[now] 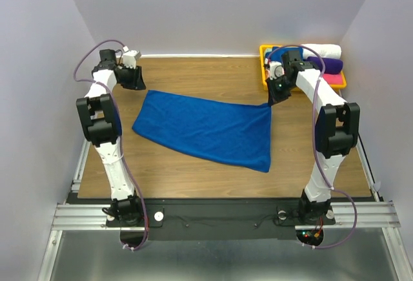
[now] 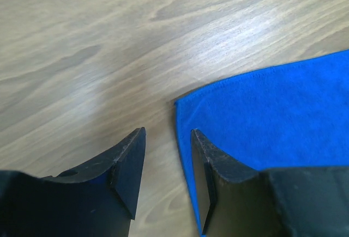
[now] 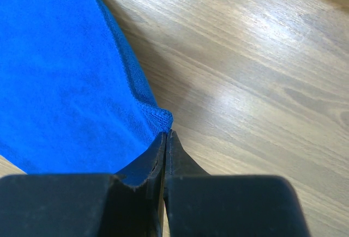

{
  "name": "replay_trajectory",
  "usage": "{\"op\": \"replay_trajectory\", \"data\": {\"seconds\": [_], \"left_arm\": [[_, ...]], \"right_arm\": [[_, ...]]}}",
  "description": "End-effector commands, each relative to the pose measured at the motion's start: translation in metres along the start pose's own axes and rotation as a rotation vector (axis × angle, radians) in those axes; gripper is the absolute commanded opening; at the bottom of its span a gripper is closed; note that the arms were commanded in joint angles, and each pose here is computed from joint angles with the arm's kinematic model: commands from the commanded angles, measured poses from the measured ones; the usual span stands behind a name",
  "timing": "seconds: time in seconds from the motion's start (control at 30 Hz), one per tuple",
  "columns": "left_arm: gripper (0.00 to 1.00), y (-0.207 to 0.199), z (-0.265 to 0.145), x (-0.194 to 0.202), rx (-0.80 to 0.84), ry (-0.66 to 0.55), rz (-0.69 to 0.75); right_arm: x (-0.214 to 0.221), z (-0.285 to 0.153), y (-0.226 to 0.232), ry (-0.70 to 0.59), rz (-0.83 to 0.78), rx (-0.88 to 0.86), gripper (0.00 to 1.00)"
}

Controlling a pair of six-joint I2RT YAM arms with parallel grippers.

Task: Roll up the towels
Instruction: Flatten the towel

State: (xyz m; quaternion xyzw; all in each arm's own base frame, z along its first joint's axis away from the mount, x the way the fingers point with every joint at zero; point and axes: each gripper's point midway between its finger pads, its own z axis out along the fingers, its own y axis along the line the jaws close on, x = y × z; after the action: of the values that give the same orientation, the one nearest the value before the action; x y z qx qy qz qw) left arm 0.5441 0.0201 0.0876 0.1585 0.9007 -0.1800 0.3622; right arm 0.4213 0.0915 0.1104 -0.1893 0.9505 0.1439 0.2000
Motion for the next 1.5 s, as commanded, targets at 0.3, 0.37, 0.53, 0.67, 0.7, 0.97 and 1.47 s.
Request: {"op": "replay_trajectory", "data": {"seconds": [0.3,0.37,0.53,0.67,0.7,0.97,1.47], "left_arm": [[0.52,-0.008,0.032,-0.02,0.026,-0.054,-0.014],[0.53,-0.007,0.037,-0.016,0.021,-0.043,-0.016],[0.55,-0.01,0.048,-0.005,0.028,-0.015,-0.015],[0.54,-0.011,0.05,0.007,0.035,0.006,-0.027],[0.53,-0.014,0.05,0.008,0.043,0.01,-0.028],[0.47,-0.032,0.045,0.018,0.116,0.008,-0.041],[0.45,-0.037,0.039,0.025,0.144,0.028,-0.077]], "right_arm": [[-0.019,-0.005,-0.003,-0.055,-0.024,0.014,0.0],[-0.019,-0.005,-0.002,-0.055,-0.021,0.013,0.01],[-0.018,-0.004,-0.001,-0.052,-0.022,0.01,0.01],[-0.018,-0.003,-0.002,-0.049,-0.022,0.011,0.0],[-0.017,-0.003,-0.003,-0.049,-0.021,0.013,0.01],[-0.016,-0.001,-0.003,-0.042,-0.02,0.008,0.01],[-0.015,-0.003,-0.002,-0.044,-0.025,0.006,0.0]]}}
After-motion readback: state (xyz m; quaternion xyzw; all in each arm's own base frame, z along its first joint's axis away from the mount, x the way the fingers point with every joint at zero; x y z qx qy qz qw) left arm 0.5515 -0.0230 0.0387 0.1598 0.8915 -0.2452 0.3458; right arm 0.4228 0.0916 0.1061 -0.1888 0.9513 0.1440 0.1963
